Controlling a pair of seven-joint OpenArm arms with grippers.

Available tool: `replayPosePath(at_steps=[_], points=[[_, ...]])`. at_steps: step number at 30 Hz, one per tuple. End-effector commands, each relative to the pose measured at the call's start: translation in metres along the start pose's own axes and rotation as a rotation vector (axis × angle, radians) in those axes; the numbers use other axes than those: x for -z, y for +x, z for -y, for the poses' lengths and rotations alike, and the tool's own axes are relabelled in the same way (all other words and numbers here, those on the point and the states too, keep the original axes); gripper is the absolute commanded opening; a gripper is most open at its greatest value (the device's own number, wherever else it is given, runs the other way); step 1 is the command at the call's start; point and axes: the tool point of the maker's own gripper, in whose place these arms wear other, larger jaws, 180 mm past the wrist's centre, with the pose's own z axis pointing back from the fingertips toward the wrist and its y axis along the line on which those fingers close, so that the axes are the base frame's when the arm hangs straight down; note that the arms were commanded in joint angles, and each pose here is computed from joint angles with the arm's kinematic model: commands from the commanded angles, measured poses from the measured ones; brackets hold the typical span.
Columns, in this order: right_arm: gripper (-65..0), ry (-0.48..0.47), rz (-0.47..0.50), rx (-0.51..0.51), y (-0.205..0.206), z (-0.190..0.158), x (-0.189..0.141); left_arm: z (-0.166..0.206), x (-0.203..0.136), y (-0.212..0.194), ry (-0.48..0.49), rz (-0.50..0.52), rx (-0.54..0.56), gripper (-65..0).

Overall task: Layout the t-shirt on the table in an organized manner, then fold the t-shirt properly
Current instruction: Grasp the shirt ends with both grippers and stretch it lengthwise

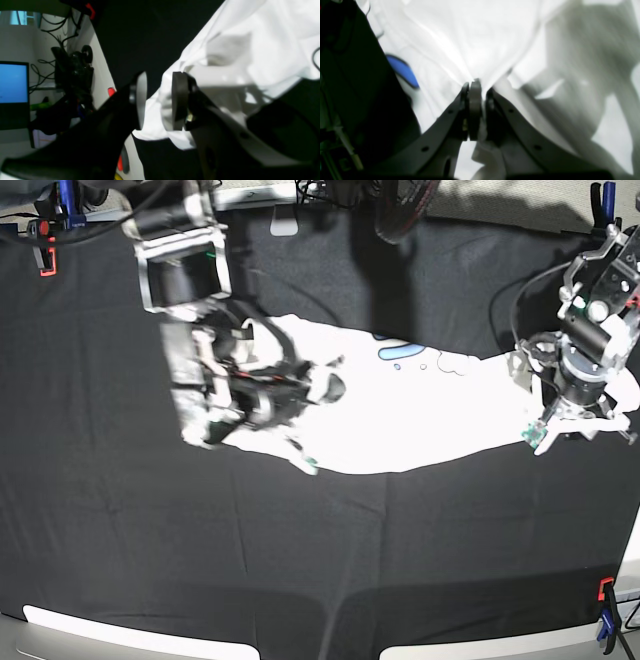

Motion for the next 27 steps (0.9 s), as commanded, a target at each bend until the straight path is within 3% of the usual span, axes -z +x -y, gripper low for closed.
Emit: replayPosePath(at_steps=[1, 6, 13, 16, 23, 27], points=[[-65.0, -0.058, -0.015, -0.033, 0.000, 0.018, -0.013, -0.019, -0.001, 0.008, 0.059, 0.033, 0.011, -49.5], [-65.0, -0.189, -0.035, 0.020, -0.028, 0.074, -0.057, -0.018, -0.001, 0.009, 0.057, 0.035, 0.008, -49.5], [-65.0, -0.408, 0.123, 0.225, -0.047, 0.157, -0.151, -0.017, -0.001, 0.008, 0.055, 0.033, 0.007, -49.5], [-65.0, -0.448, 0.202, 0.295, -0.052, 0.174, -0.185, -0.014, -0.001, 0.008, 0.042, 0.030, -0.004, -49.5], [-65.0, -0.478, 0.231, 0.332, -0.060, 0.185, -0.212, 0.039, -0.006, 0.000, -0.237, -0.025, -0.010, -49.5], [-65.0, -0.497, 0.222, 0.328, -0.063, 0.189, -0.220, 0.080, -0.024, -0.017, -0.503, -0.082, 0.089, -49.3]])
